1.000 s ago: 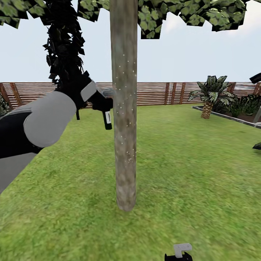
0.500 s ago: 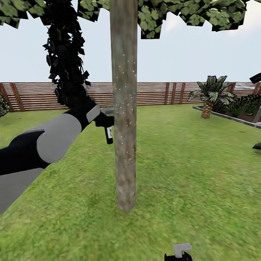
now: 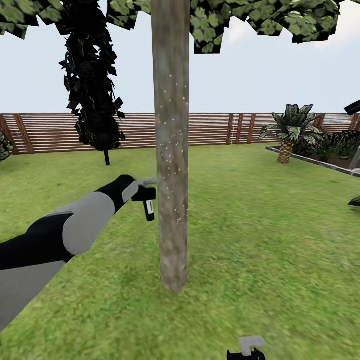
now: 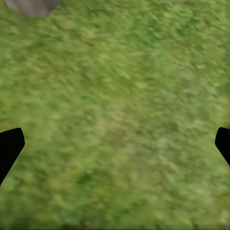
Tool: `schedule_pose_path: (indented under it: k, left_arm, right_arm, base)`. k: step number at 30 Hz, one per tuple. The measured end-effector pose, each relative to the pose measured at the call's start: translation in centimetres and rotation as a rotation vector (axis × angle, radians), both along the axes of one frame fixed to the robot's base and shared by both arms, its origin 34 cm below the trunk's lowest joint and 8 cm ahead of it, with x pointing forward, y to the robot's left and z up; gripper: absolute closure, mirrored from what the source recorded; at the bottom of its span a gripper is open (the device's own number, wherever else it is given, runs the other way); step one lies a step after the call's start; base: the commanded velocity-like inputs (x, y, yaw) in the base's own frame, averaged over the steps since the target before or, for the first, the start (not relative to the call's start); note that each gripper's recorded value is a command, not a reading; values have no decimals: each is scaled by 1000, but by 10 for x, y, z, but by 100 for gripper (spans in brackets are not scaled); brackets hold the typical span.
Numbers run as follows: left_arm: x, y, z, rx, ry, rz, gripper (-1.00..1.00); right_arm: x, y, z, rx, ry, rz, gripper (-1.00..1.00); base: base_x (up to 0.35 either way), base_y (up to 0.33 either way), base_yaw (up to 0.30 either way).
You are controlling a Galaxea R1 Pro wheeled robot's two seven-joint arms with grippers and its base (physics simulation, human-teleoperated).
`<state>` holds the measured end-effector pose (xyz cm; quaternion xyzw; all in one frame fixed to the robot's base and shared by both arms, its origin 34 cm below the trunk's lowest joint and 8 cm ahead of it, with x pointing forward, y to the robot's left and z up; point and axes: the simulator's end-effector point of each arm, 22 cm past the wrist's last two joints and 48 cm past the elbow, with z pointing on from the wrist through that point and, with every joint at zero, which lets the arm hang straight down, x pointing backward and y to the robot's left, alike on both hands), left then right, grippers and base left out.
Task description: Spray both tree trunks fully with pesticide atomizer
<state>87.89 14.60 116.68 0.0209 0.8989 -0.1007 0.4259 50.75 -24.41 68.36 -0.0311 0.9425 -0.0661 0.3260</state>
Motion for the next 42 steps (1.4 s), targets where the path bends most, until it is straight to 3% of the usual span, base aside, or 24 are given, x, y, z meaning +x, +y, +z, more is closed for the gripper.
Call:
schedule_pose_path:
  k: [2, 5, 10, 12, 22, 30, 42]
  left_arm:
    - [1, 1, -16, -5, -30, 10, 100]
    - [-8, 1, -60, -11, -28, 19, 100]
    - [-42, 3, -154, -20, -3, 41, 100]
    - [-68, 6, -207, -23, 0, 57, 100]
    - [-91, 19, -245, -18, -11, 83, 100]
    - [-94, 23, -249, -15, -5, 87, 100]
    - [-94, 23, -250, -16, 0, 85, 100]
  right_arm:
    - [-8, -3, -5, -4, 21, -5, -100]
    - [-16, -6, -9, -8, 42, -9, -100]
    - [-29, -8, -15, -11, 63, -12, -100]
    - [-36, -7, -18, -11, 74, -11, -100]
    - [-44, -5, -22, -8, 85, -8, -100]
    - [-45, -5, -22, -8, 86, -8, -100]
    - [-45, -5, -22, -8, 87, -9, -100]
  base:
    - [0, 0, 0]
    - [0, 0, 0]
    - [0, 0, 0]
    - [0, 0, 0]
    - [75, 115, 0]
    - [179, 303, -20]
    - [24, 347, -235]
